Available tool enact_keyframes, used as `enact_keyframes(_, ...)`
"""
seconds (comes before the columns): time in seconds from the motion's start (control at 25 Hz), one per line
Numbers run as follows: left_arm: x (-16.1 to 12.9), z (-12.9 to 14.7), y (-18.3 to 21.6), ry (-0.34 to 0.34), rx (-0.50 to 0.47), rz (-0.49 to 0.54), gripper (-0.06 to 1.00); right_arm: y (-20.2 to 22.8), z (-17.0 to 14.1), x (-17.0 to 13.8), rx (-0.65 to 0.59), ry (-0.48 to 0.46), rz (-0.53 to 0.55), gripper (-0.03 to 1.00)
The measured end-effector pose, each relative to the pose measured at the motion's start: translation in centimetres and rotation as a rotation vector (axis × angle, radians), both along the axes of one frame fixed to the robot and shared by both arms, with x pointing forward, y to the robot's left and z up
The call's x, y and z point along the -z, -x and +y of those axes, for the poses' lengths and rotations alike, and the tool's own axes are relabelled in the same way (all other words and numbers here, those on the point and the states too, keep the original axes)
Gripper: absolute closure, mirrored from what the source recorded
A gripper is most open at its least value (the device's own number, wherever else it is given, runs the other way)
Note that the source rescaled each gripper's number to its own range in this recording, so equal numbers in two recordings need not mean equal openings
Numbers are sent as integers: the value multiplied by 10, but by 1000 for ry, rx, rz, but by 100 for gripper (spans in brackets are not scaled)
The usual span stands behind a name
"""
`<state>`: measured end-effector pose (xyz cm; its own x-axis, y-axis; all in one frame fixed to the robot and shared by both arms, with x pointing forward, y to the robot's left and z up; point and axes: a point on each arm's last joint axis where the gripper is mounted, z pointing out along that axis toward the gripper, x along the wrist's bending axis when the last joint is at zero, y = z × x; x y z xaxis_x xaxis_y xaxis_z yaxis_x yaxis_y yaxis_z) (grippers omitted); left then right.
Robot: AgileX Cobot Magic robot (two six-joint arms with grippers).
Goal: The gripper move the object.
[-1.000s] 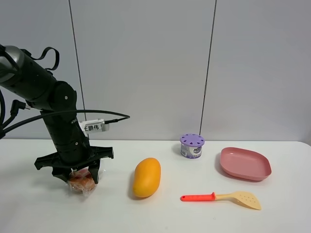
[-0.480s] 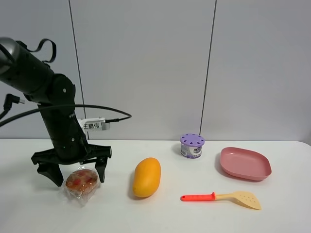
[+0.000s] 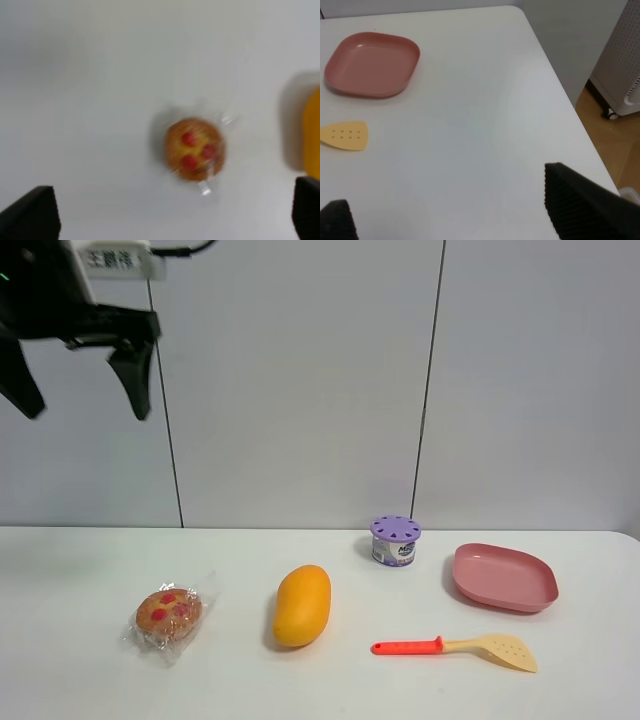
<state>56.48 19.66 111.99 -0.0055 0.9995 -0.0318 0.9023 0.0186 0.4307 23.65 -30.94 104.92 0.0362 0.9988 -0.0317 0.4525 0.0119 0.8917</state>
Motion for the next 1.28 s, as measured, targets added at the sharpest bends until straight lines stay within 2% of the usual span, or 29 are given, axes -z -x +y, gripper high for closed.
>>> enact_keyframes(0.28, -76, 69, 64, -17, -100, -203, 9, 0, 0, 0, 0, 0, 0, -3)
enact_keyframes(0.48, -95, 121, 140, -42, -228, -317, 9, 0, 0, 0, 0, 0, 0, -3)
enact_keyframes(0.64, -97, 131, 215, -52, -287, -433, 9, 0, 0, 0, 0, 0, 0, -3)
enact_keyframes(0.84, -79, 105, 293, 18, -289, -604, 9, 0, 0, 0, 0, 0, 0, -3)
enact_keyframes(0.96, -58, 94, 323, 14, -278, -661, 9, 0, 0, 0, 0, 0, 0, -3)
enact_keyframes(1.16, -13, 85, 355, -10, -271, -735, 9, 0, 0, 0, 0, 0, 0, -3)
enact_keyframes(1.28, 18, 84, 359, -21, -262, -741, 9, 0, 0, 0, 0, 0, 0, -3)
